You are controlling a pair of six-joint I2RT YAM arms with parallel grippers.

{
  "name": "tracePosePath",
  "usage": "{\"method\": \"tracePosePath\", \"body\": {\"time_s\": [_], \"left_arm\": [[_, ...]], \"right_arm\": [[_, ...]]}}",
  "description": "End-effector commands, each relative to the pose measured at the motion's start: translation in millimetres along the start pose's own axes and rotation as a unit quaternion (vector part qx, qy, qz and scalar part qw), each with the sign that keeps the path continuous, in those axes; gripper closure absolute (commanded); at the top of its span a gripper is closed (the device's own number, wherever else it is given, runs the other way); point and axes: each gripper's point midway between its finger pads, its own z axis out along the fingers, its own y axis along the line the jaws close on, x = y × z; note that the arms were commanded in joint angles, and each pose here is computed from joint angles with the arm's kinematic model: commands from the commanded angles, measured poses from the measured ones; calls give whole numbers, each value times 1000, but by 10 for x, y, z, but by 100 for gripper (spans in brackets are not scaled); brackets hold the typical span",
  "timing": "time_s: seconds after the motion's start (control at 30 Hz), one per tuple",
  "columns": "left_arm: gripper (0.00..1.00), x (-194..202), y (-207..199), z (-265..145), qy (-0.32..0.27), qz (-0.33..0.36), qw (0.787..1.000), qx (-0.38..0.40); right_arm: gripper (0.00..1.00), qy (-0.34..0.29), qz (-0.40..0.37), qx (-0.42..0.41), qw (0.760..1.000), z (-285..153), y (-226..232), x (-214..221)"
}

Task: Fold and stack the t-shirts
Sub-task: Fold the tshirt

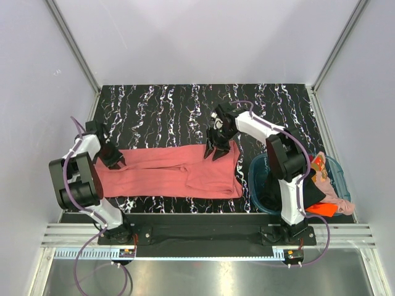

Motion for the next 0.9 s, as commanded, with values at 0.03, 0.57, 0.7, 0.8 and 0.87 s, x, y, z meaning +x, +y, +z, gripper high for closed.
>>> {"method": "tracePosePath", "body": {"time_s": [0.03,0.57,0.7,0.8,0.87], "left_arm": [[66,-152,-54,-205,-62,2,998,23],[62,98,428,6,-36,-84,996,-7],[62,34,332,-143,-59,-83,995,15],[62,-100,262,-331,-91,-84,992,27],[61,-210,258,-458,-117,-89,989,23]], "right_arm": [[49,-17,2,-24,1000,63,227,-192],[47,-95,129,63,985,32,108,-374],[49,-92,70,30,993,97,462,-391],[51,-85,51,4,995,160,677,-390],[51,-74,52,8,996,221,719,-348]]}}
